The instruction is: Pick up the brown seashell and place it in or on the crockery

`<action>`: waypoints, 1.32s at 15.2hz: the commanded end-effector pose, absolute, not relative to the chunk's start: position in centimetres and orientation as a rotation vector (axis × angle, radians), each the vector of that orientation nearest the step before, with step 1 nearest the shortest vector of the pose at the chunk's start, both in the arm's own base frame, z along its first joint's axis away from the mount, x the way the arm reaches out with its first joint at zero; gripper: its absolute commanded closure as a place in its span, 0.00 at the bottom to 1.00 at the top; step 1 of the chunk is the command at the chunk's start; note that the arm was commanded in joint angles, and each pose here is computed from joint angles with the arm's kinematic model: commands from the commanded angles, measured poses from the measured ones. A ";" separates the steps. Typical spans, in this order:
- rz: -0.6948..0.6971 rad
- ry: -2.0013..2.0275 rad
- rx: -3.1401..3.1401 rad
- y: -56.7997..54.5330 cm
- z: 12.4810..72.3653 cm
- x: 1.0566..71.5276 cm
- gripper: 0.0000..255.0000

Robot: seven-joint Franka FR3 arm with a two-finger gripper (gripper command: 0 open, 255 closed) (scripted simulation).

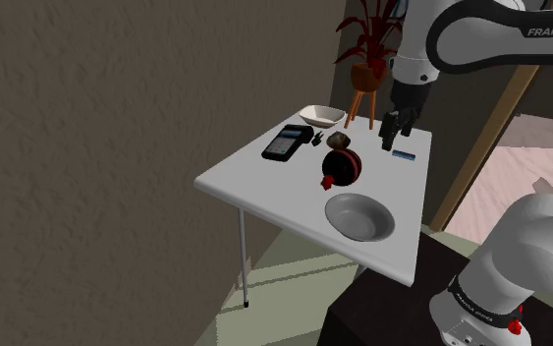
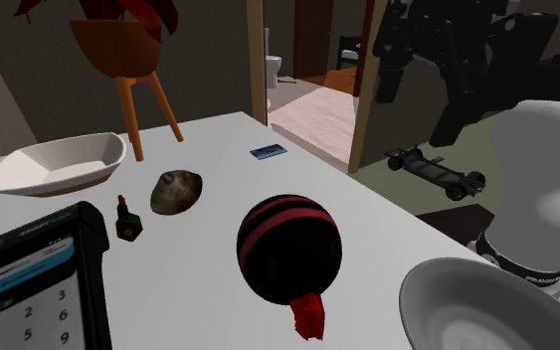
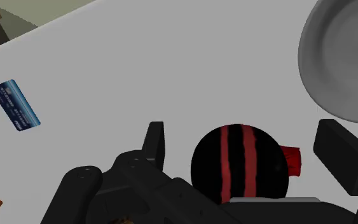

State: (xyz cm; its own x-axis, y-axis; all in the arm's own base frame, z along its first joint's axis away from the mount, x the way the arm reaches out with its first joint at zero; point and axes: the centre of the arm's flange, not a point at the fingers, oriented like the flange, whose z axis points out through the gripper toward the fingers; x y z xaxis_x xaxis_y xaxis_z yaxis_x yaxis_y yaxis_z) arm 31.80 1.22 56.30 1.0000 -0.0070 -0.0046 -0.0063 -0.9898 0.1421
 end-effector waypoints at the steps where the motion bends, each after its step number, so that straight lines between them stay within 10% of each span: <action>1: -0.008 -0.010 2.999 1.2 56.3 31.8 0.00; 20: 0.059 0.144 3.083 -12.6 49.5 51.7 0.00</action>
